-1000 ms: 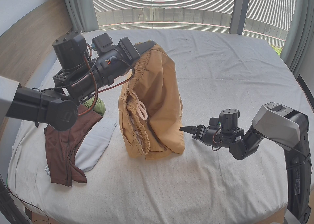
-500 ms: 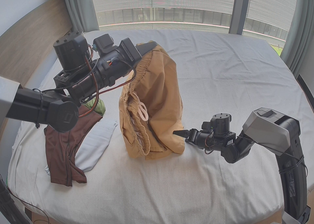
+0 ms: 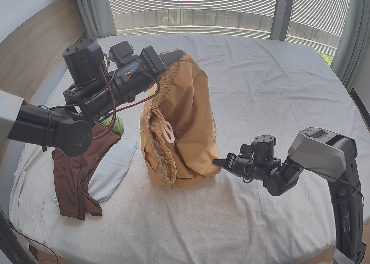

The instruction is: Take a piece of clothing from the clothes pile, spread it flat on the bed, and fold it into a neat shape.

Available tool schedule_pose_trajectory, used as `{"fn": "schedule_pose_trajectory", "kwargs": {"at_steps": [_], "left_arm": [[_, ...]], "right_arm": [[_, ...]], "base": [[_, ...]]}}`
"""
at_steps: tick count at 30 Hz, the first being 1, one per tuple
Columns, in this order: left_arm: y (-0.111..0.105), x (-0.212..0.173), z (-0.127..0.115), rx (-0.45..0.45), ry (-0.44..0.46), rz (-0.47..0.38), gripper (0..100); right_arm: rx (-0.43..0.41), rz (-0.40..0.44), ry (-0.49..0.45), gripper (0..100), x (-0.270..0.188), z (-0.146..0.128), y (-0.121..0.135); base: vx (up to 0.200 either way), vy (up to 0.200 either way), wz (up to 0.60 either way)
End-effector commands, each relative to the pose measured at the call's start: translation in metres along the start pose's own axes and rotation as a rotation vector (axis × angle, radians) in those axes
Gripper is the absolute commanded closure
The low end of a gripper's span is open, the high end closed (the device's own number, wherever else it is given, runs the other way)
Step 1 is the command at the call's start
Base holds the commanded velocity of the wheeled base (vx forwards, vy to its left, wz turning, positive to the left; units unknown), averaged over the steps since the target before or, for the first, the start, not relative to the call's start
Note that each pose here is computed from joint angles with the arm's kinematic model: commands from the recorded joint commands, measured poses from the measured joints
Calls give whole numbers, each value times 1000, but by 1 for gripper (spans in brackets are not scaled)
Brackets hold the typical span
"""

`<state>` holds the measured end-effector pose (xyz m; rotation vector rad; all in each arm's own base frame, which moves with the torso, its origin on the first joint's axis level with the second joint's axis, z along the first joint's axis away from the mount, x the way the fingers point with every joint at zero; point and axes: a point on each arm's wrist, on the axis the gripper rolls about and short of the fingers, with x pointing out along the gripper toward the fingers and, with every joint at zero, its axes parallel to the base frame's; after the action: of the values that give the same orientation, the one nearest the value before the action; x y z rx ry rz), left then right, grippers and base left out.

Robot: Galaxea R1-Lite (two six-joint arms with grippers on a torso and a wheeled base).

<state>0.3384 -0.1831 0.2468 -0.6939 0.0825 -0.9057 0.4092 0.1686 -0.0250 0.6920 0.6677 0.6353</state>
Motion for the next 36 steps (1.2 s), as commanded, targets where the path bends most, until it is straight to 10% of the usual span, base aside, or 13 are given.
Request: {"fn": "schedule_pose_trajectory", "kwargs": {"at_steps": [1, 10, 23, 36], "left_arm": [[0, 0, 0, -1, -2, -2, 100], [21, -6, -13, -32, 43, 69, 100], [73, -12, -16, -48, 27, 203, 100], [70, -13, -13, -40, 14, 206, 100]], "right_arm": [[-19, 11, -68, 100, -38, 20, 19], [-19, -15, -131, 100, -102, 35, 40], [-63, -167, 69, 100, -96, -26, -17], [-84, -151, 87, 100, -90, -58, -37]], "base": [[0, 0, 0], [0, 0, 0], [0, 0, 0], [0, 0, 0]]}}
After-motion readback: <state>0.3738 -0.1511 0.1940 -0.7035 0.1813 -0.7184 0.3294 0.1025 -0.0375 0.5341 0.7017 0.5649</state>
